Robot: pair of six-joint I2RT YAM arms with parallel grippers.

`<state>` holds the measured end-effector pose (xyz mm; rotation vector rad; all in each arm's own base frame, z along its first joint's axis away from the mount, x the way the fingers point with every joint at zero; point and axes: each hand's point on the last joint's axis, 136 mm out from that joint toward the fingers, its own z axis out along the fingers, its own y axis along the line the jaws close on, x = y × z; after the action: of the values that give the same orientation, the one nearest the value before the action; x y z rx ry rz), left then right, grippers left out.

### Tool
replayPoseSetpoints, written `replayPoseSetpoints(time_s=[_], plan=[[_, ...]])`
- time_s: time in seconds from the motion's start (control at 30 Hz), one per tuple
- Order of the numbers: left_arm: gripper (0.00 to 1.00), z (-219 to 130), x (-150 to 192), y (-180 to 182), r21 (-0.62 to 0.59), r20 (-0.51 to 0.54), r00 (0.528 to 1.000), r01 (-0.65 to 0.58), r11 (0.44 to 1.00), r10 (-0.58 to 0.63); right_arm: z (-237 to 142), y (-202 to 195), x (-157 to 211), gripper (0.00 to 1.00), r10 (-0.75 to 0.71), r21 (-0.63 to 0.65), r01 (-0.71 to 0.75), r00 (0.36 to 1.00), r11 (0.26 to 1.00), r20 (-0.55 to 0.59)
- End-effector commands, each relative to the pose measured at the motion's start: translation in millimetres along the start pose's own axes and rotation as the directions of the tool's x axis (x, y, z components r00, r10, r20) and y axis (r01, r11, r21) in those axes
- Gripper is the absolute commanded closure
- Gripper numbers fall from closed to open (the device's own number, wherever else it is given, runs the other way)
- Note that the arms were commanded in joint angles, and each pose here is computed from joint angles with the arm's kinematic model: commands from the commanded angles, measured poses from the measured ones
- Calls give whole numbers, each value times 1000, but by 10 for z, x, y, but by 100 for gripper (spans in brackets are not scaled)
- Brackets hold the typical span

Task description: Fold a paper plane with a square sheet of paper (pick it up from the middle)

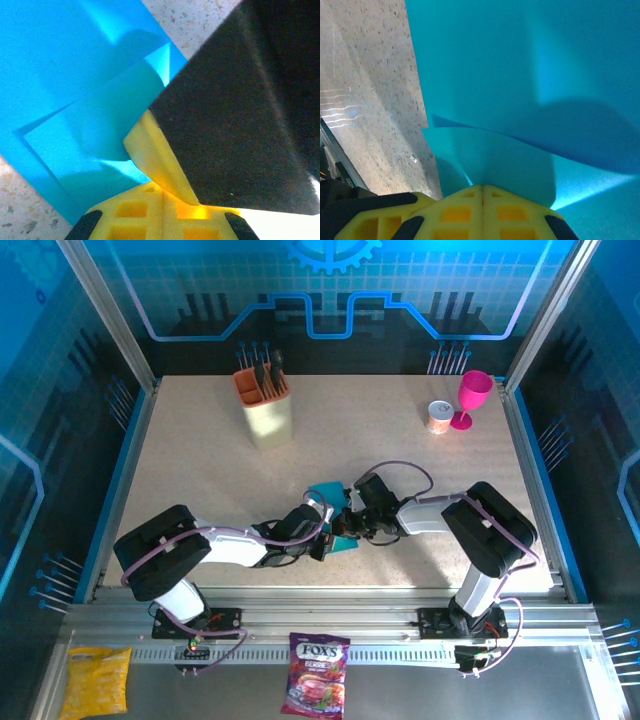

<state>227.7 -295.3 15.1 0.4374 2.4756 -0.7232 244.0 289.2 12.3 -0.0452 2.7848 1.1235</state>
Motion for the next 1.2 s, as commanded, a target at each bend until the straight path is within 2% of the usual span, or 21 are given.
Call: replayPoseSetpoints(time_s=[0.0, 0.37, 0.63, 0.83, 1.0, 1.17], plan=[[100, 51, 417, 251, -79, -125, 992, -9, 997, -1, 30, -262, -44, 100, 56, 66, -56, 998, 996, 11], [100, 66, 499, 256, -75, -149, 989, -20, 997, 8, -169, -351, -388, 100, 54, 104, -59, 997, 993, 49], [100, 81, 533, 250, -71, -159, 987, -23, 997, 12, -142, -683, -494, 100, 116, 142, -122, 992, 982, 51], [100, 85, 554, 236, -63, -168, 986, -27, 998, 16, -332, -807, -559, 100, 138, 153, -152, 986, 977, 97], [100, 84, 573, 210, -48, -182, 983, -37, 998, 28, -509, -746, -577, 100, 113, 156, -132, 986, 979, 126], [100, 83, 557, 184, -39, -186, 982, -49, 998, 41, -607, -455, -453, 100, 61, 115, -76, 989, 990, 134]])
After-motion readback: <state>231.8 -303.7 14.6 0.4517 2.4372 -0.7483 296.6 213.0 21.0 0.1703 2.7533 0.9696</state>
